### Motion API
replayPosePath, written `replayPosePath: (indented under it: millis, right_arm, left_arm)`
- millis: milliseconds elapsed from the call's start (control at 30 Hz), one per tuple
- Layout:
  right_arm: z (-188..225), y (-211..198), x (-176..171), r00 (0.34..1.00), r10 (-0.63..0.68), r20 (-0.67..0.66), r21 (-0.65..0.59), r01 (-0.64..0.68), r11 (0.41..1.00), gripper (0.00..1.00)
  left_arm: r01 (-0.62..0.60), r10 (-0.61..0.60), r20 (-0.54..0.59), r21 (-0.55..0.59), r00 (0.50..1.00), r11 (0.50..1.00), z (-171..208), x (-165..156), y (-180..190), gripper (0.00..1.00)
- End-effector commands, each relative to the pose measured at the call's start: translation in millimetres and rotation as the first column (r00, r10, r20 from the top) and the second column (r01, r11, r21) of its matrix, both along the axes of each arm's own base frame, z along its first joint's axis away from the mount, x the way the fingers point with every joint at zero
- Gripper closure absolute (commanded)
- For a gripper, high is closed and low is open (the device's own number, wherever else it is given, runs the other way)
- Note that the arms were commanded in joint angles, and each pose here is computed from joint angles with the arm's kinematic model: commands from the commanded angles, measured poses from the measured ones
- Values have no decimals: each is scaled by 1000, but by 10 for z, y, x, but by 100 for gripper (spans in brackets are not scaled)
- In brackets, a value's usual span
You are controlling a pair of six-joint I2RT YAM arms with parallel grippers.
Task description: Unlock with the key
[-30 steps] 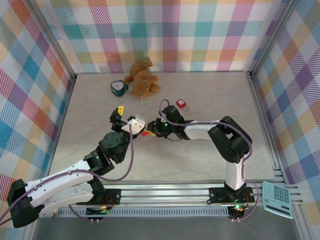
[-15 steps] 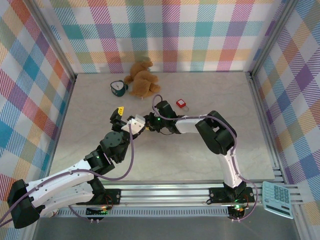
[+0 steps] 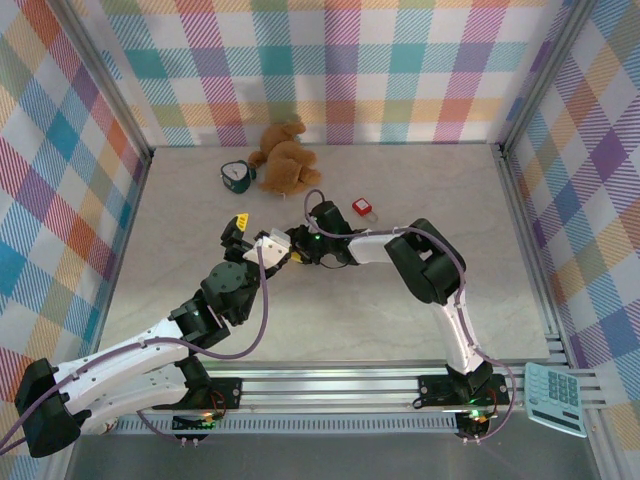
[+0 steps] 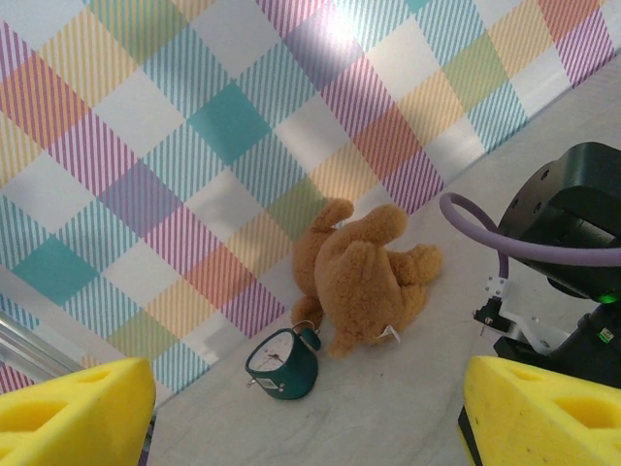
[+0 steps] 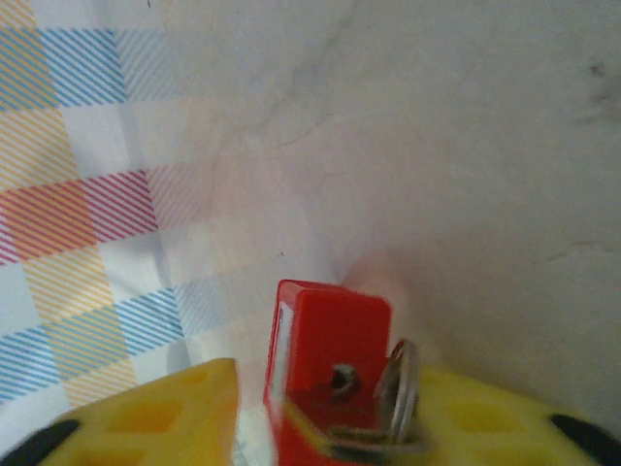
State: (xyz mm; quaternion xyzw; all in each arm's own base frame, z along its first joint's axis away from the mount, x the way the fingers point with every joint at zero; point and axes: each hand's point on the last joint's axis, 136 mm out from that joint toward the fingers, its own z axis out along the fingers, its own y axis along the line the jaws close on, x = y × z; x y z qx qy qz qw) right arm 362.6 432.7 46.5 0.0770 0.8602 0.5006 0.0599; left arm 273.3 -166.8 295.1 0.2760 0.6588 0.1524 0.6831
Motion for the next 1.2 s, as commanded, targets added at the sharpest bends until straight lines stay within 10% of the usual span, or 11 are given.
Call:
replayPosePath:
  millis: [0, 267, 600, 1167]
  right_arm:
    - [-12, -40, -10, 1000, 13, -14, -9, -13, 1000, 50]
    - [65, -537, -200, 999, -30, -30, -205, 23, 979, 28]
    - [402, -1126, -489, 997, 55, 61, -427, -24, 904, 25]
    - [998, -2240, -312, 903, 369, 222, -859, 2, 512, 23]
  left_arm:
    - [-4, 4, 2, -28, 1000, 1000, -8, 17, 26, 18]
    - [0, 0, 1, -35, 1000, 999, -7, 16, 18, 17]
    - [20, -20, 1, -82, 1000, 996, 44, -8, 5, 17]
    - [-26, -35, -143, -405, 989, 914, 7, 68, -99, 1]
